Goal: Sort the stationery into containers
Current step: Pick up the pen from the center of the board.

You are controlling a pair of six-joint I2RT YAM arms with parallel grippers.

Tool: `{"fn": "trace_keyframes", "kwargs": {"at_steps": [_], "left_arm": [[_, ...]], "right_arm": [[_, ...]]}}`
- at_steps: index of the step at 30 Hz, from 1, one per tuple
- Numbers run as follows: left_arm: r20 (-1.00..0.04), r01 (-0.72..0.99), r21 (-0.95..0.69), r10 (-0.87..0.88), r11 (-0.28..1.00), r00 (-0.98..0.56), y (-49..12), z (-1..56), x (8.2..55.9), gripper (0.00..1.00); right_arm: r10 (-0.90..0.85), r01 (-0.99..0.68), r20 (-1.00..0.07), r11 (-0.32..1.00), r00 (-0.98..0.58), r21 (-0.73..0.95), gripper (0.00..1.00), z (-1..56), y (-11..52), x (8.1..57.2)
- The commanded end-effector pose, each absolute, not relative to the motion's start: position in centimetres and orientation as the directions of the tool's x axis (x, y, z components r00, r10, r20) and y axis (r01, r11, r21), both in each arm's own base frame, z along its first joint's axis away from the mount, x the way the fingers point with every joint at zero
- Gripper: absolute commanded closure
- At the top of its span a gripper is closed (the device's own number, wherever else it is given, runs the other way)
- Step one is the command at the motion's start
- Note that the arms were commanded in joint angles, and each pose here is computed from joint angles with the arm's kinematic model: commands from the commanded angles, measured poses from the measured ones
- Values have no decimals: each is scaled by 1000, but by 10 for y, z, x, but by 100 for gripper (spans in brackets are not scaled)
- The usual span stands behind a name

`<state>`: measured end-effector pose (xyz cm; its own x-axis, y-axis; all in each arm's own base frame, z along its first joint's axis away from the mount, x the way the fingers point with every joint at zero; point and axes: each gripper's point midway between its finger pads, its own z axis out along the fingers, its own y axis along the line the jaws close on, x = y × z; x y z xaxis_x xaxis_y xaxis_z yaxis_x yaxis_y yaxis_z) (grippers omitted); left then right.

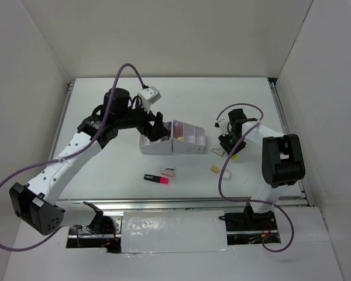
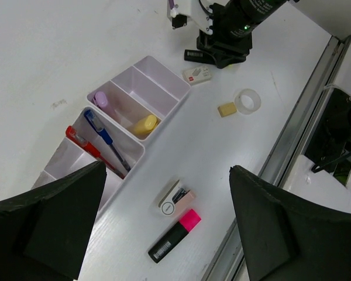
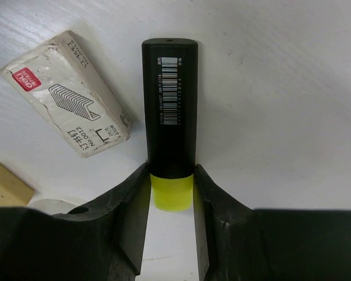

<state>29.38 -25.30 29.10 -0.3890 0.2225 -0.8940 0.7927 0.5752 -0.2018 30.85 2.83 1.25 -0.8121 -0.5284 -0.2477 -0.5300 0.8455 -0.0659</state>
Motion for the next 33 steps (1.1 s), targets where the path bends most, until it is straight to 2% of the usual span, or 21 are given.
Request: {"fn": "trace_keyframes", "kwargs": {"at_steps": [1, 4, 5, 8, 9, 11, 12, 15, 19, 20, 23, 26, 31, 33], "left_arm": [[-930, 834, -140, 218, 533, -296, -251, 307, 289, 2], [-942, 877, -44, 272, 478, -195, -251, 309, 282, 7], [-947, 891, -7, 284, 455, -153, -250, 310, 276, 8], [-942, 929, 163, 331, 333, 47, -257, 315, 257, 13], [-915, 934, 263, 368, 241, 163, -266, 307, 244, 16], [-864, 908, 386, 408, 159, 296, -271, 298, 228, 20], [-802, 864, 496, 428, 91, 416, -275, 296, 223, 21], [-664, 748, 658, 401, -90, 631, -298, 285, 192, 27], [-519, 593, 785, 333, -180, 787, -322, 283, 172, 32], [-455, 532, 819, 323, -214, 830, -325, 273, 169, 32], [-323, 373, 894, 222, -247, 920, -343, 270, 150, 32], [-257, 295, 919, 170, -261, 951, -361, 265, 140, 32], [-230, 269, 936, 183, -229, 956, -389, 263, 146, 37], [-202, 238, 958, 214, -158, 956, -396, 273, 156, 37]], "right_arm": [[-527, -528, -269, 846, -806, -72, 89, 19, 28, 315], [-481, -503, -323, 864, -815, -15, 100, 53, 39, 307], [-440, -487, -369, 873, -819, 41, 100, 78, 51, 303], [-357, -463, -421, 868, -834, 182, 100, 130, 80, 291], [-340, -459, -422, 861, -840, 219, 100, 141, 88, 286], [-307, -445, -417, 848, -856, 289, 100, 166, 102, 279], [-298, -447, -413, 830, -860, 333, 100, 173, 110, 274], [-265, -413, -373, 816, -889, 405, 100, 187, 122, 264], [-214, -349, -325, 824, -921, 446, 100, 197, 130, 252], [-198, -331, -314, 827, -928, 454, 100, 205, 132, 248], [-174, -296, -288, 835, -942, 464, 100, 218, 138, 244], [-135, -251, -278, 863, -951, 438, 100, 228, 142, 243], [-178, -273, -279, 897, -943, 349, 100, 234, 150, 234], [-198, -289, -283, 899, -938, 328, 100, 234, 154, 232]]}}
